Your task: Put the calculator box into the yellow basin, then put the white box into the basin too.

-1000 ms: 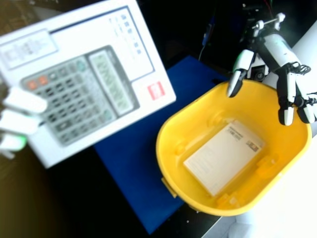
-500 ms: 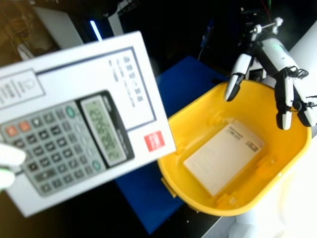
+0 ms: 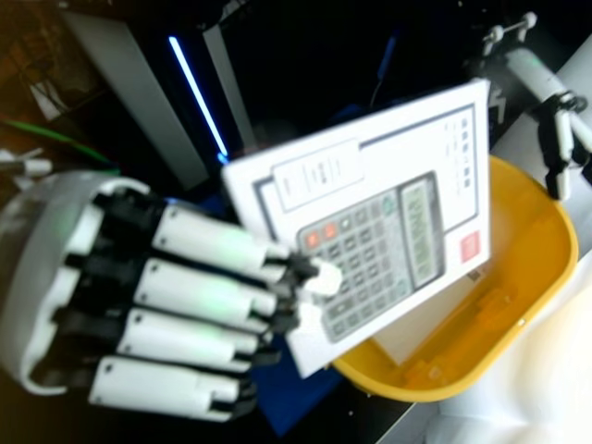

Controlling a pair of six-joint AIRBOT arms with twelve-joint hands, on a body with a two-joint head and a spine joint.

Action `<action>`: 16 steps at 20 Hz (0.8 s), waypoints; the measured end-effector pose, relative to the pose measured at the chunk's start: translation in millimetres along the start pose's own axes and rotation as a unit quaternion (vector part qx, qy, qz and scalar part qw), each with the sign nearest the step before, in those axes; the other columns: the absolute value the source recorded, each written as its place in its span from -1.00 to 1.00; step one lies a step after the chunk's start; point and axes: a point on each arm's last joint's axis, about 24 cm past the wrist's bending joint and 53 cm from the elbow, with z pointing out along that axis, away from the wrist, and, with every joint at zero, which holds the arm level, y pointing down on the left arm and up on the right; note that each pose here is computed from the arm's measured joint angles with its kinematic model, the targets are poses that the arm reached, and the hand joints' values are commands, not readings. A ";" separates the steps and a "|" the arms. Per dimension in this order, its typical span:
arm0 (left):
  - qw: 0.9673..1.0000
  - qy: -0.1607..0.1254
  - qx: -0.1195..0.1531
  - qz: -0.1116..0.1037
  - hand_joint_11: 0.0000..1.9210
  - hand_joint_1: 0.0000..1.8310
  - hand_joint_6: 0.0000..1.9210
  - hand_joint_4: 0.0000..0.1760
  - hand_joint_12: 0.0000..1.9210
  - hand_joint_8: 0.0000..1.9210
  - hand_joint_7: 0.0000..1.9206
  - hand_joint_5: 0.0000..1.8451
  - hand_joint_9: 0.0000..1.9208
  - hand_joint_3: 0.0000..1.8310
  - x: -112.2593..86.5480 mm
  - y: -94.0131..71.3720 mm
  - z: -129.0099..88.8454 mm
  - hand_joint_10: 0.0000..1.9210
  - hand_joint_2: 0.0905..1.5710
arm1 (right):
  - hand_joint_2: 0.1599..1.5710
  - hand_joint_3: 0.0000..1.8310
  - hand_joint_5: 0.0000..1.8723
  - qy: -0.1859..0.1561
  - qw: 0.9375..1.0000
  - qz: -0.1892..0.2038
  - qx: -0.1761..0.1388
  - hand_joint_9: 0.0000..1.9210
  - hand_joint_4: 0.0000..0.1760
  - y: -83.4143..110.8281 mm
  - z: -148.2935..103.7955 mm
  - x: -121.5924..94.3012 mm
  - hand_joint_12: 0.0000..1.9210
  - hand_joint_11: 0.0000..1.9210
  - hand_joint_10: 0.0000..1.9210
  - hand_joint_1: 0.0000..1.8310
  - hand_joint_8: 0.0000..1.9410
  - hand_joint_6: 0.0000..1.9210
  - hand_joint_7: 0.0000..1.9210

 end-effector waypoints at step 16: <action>0.972 -0.130 0.175 0.081 -1.00 -0.29 -1.00 -1.00 -0.06 -1.00 -0.81 -0.55 -0.93 -0.99 -91.4 -123.8 -73.1 -0.99 0.24 | 0.33 -1.00 0.00 0.042 0.999 0.024 0.023 0.02 -1.00 -18.5 17.0 53.4 1.00 -0.17 0.24 0.51 0.00 -0.07 0.06</action>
